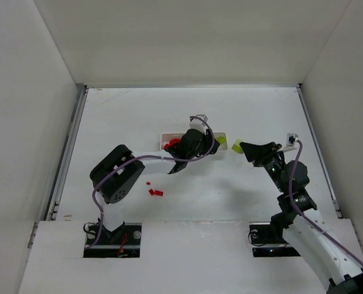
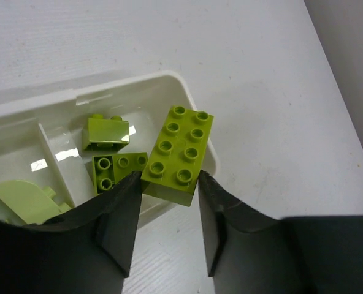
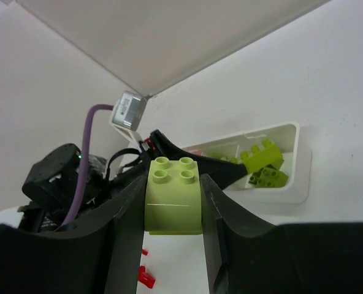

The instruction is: Sort the legos into containers by color

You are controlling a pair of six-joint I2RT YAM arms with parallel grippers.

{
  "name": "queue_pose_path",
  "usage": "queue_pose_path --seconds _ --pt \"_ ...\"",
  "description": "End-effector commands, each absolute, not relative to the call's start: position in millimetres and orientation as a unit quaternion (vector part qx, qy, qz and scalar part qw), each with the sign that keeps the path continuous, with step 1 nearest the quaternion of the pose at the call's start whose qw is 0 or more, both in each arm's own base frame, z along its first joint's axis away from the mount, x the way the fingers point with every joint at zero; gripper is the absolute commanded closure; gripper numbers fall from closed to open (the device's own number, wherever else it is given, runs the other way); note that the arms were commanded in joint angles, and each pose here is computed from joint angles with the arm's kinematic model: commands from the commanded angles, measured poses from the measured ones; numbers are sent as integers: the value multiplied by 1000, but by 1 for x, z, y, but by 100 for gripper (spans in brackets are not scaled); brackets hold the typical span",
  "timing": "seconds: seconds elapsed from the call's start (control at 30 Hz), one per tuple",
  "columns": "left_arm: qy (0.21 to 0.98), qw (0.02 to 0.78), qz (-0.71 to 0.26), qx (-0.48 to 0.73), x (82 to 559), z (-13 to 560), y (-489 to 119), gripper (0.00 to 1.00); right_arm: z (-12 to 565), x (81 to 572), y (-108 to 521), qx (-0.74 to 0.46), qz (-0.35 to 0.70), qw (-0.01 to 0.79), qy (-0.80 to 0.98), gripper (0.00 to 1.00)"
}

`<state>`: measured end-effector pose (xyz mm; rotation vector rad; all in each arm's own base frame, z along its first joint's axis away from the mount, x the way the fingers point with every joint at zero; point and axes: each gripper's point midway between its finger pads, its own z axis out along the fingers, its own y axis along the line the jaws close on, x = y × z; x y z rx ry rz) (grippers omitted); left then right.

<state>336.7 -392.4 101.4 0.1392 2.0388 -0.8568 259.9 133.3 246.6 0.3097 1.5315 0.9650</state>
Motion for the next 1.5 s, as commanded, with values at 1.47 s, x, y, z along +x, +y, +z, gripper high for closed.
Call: queue_pose_path --seconds 1.47 --pt "611 530 -577 -110 255 243 -328 35 242 321 202 293 480 507 653 63"
